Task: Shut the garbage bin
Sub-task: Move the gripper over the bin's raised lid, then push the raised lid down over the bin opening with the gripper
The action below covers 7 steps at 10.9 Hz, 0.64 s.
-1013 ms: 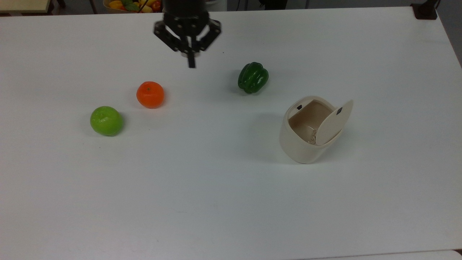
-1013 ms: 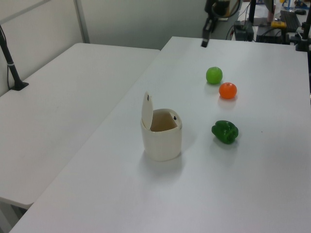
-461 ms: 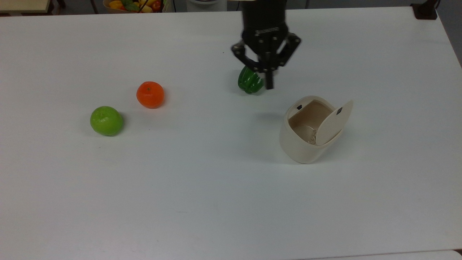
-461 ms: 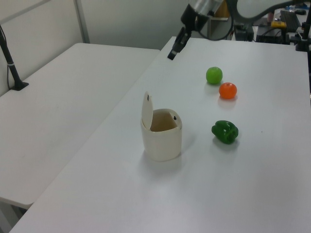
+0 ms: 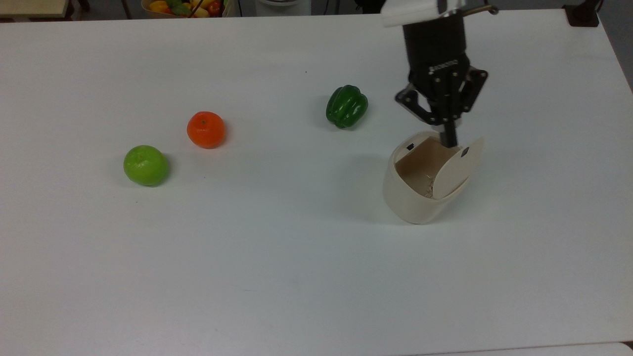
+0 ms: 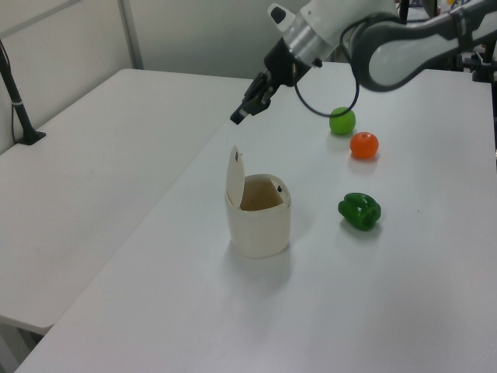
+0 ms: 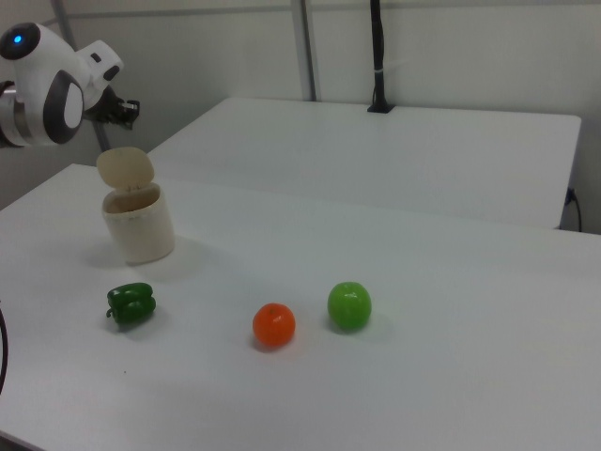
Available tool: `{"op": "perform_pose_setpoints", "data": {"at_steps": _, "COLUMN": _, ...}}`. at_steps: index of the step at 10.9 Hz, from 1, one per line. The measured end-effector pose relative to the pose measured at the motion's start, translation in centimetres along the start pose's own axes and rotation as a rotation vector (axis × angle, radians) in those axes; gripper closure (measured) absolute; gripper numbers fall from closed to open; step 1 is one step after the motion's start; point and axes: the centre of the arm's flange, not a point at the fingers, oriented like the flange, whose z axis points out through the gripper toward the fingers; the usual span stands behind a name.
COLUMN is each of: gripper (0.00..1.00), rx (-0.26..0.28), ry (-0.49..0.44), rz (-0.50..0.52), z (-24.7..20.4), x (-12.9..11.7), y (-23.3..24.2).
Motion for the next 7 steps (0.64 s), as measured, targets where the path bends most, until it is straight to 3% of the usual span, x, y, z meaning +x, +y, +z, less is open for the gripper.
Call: {"op": "perform_pose_setpoints", "data": {"at_steps": 7, "gripper": 0.99, "rx": 0.049, "ry": 0.045, "rz": -0.078, "z": 3.7, "x": -1.6, "y": -4.9}}
